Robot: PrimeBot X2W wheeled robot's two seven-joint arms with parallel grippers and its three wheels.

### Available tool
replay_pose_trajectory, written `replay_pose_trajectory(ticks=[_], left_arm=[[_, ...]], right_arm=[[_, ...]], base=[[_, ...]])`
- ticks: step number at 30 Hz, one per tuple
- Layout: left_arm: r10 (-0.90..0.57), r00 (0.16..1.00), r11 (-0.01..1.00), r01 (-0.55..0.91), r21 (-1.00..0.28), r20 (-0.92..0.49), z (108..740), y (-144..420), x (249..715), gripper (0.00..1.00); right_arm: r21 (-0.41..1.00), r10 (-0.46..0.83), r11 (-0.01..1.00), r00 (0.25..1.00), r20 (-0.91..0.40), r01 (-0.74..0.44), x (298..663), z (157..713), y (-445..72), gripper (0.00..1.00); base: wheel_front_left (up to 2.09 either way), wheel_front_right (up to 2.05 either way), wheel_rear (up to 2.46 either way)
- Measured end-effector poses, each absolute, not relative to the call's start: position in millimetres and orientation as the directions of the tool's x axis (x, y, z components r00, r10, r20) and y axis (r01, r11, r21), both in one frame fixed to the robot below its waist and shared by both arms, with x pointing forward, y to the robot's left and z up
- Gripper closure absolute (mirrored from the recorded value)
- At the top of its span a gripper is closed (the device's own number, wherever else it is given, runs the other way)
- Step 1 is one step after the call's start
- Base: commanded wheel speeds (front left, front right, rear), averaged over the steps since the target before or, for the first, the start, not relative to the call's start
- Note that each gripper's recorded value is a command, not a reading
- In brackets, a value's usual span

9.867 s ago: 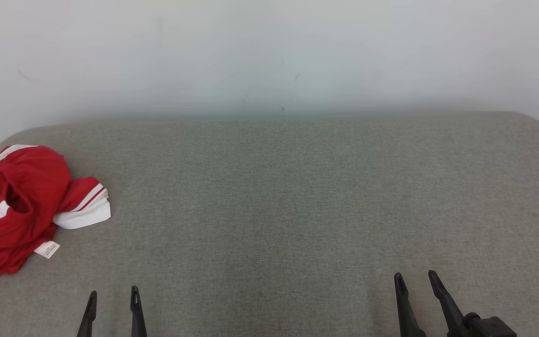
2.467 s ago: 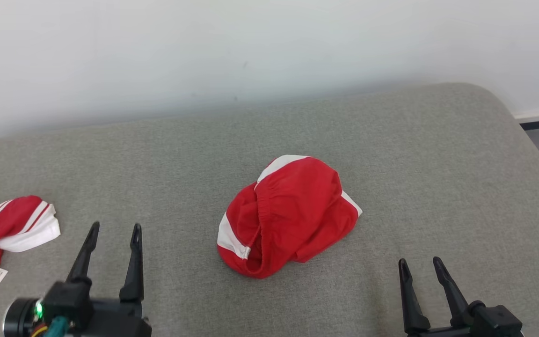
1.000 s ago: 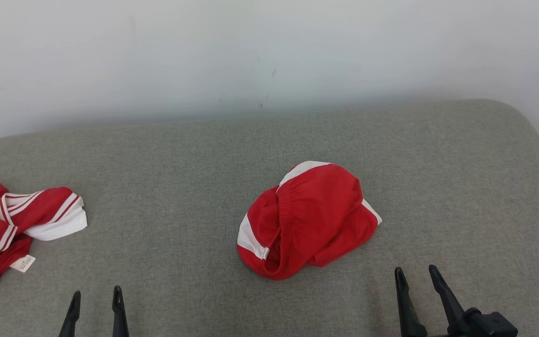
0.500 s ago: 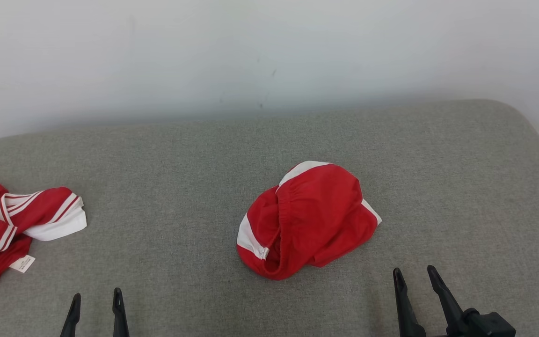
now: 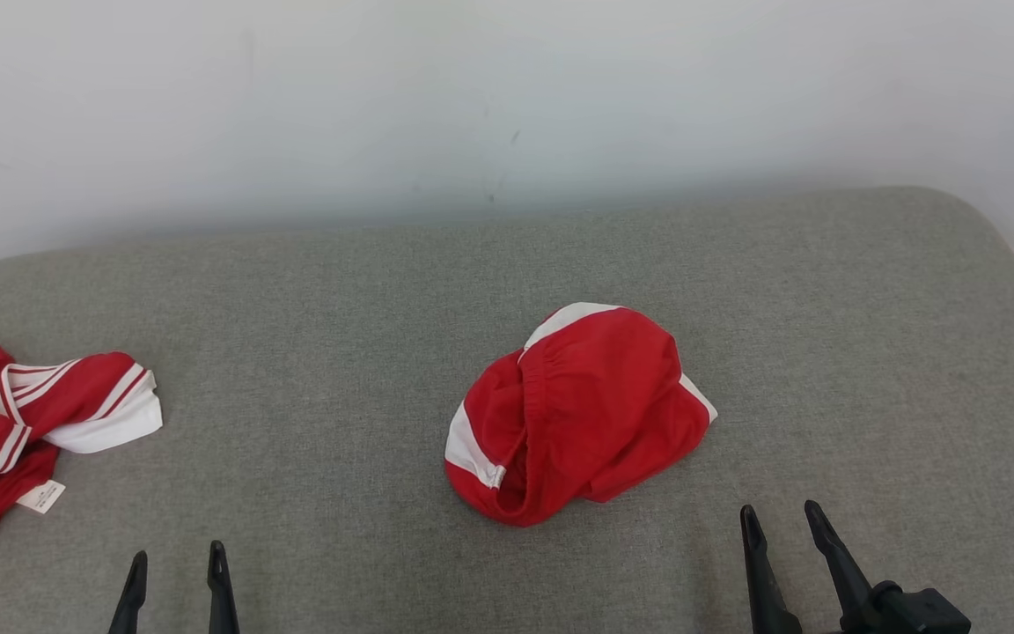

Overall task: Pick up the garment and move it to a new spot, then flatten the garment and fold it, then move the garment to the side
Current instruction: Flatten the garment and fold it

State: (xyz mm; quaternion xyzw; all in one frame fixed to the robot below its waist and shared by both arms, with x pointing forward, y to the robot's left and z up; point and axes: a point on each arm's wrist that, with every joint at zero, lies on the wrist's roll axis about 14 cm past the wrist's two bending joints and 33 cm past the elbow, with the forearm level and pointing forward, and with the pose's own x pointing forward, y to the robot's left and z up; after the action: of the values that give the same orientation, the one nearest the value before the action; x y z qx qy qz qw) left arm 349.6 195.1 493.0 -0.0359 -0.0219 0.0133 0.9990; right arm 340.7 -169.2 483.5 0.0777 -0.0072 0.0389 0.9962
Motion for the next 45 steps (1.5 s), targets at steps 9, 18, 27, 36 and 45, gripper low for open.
replay_pose_trajectory(ticks=[9, 18, 27, 36, 45], left_arm=[[-0.100, 0.992, 0.987, 0.107, -0.116, 0.071, 500.9, 155.1, 364.7, 0.00], [-0.339, 0.937, 0.924, 0.348, -0.156, 0.083, 504.2, 75.4, 389.6, 0.00], [-0.547, 0.836, 0.829, 0.534, -0.164, -0.041, 465.2, -1.7, 408.0, 0.00], [-0.606, 0.778, 0.792, 0.574, -0.208, -0.166, 421.6, -28.1, 408.6, 0.00], [-0.605, 0.781, 0.793, 0.572, -0.209, -0.158, 423.8, -31.7, 422.1, 1.00]], right_arm=[[0.155, 0.066, 0.986, 0.998, 0.016, -0.068, 339.7, 482.3, -172.0, 0.00], [0.162, 0.023, 0.986, 1.000, 0.016, -0.025, 335.1, 482.6, -184.1, 0.00], [0.170, -0.097, 0.981, 0.995, -0.002, 0.096, 322.2, 479.2, -219.1, 0.00], [0.167, -0.189, 0.967, 0.981, -0.033, 0.192, 307.6, 472.2, -244.4, 0.00], [0.156, -0.211, 0.964, 0.977, -0.041, 0.215, 307.0, 470.5, -251.7, 0.00]], base=[[0.00, 0.00, 0.00], [0.00, 0.00, 0.00], [0.00, 0.00, 0.00], [0.00, 0.00, 0.00], [0.00, 0.00, 0.00]])
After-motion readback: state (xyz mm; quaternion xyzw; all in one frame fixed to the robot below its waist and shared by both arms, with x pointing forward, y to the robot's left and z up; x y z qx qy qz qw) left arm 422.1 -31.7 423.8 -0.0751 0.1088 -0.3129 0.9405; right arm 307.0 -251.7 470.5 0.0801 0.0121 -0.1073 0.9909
